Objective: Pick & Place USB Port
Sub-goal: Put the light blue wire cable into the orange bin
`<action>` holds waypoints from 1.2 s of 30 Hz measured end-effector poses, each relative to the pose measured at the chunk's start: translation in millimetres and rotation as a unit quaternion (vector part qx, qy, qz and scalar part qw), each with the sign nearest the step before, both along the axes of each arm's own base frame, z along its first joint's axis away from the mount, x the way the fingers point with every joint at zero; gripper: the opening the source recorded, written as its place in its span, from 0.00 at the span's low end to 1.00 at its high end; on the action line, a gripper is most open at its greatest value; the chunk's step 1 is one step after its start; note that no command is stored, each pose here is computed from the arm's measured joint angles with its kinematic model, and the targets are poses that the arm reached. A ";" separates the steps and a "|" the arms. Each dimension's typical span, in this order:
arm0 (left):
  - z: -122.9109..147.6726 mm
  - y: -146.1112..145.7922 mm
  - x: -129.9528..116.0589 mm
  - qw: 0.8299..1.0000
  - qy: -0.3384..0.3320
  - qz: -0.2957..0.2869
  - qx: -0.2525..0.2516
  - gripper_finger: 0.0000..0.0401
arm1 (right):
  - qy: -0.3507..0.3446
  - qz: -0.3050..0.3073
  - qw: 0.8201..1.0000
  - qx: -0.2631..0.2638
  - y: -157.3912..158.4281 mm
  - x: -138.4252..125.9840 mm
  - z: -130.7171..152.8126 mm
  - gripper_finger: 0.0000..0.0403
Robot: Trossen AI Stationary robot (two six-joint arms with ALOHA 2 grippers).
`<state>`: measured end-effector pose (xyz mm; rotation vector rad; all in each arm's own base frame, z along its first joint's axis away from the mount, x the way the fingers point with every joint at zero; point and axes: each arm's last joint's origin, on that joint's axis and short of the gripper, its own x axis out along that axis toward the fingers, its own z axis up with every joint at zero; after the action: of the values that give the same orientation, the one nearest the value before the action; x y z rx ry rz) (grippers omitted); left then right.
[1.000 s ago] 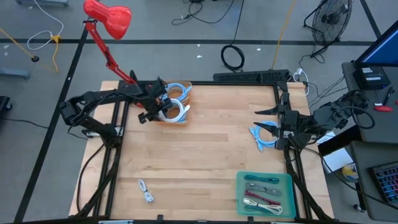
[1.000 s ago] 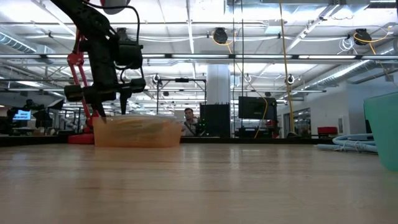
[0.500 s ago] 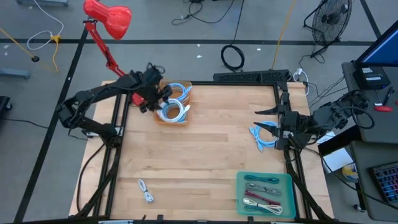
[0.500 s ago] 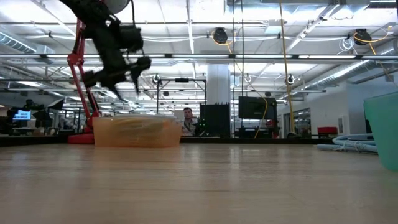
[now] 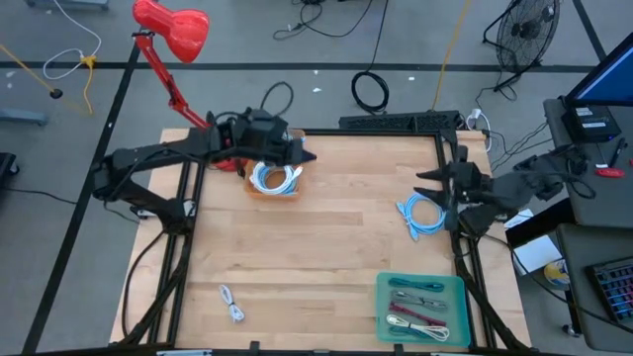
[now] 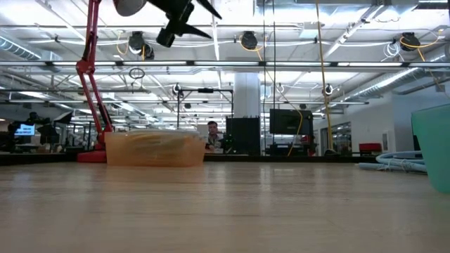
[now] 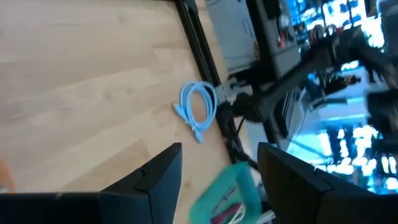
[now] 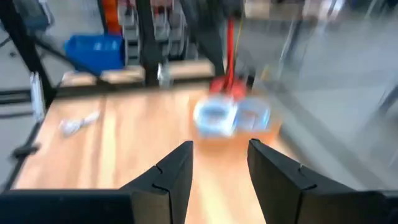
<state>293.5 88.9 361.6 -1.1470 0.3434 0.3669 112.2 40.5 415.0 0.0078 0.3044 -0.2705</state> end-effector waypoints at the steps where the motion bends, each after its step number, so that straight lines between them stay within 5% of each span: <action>1: -0.3 -6.3 1.8 1.000 0.003 -0.006 0.005 0.53 | 0.019 -0.003 0.999 0.026 -1.3 -2.5 -5.0 0.36; 5: -2.2 -29.1 6.6 0.999 0.018 -0.029 0.036 0.53 | 0.142 -0.037 0.985 0.090 -5.3 -11.7 -34.1 0.36; 9: -4.9 -45.0 10.3 0.995 0.034 -0.042 0.082 0.53 | 0.249 -0.095 0.953 0.146 -7.2 -16.1 -71.8 0.35; 16: -4.8 -65.9 13.0 0.985 0.037 -0.090 0.146 0.53 | 0.272 -0.147 0.900 0.309 3.0 12.9 -139.4 0.35; 20: -4.7 -78.4 13.7 0.977 0.040 -0.108 0.179 0.53 | 0.267 -0.141 0.897 0.323 4.2 35.1 -183.8 0.35; 24: -3.9 -87.6 14.3 0.977 0.033 -0.116 0.179 0.53 | 0.305 -0.169 0.871 0.346 -4.7 44.7 -214.0 0.37; 31: -5.1 -108.6 12.9 0.970 0.036 -0.146 0.189 0.53 | 0.324 -0.232 0.857 0.328 -24.1 48.5 -221.5 0.40; 36: -5.2 -115.8 12.2 0.970 0.036 -0.151 0.189 0.53 | 0.381 -0.278 0.824 0.315 -34.7 39.3 -228.2 0.40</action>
<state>305.7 -26.9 356.3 -0.6945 0.4824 0.1940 151.5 5.8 186.8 0.6710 1.1959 -0.7474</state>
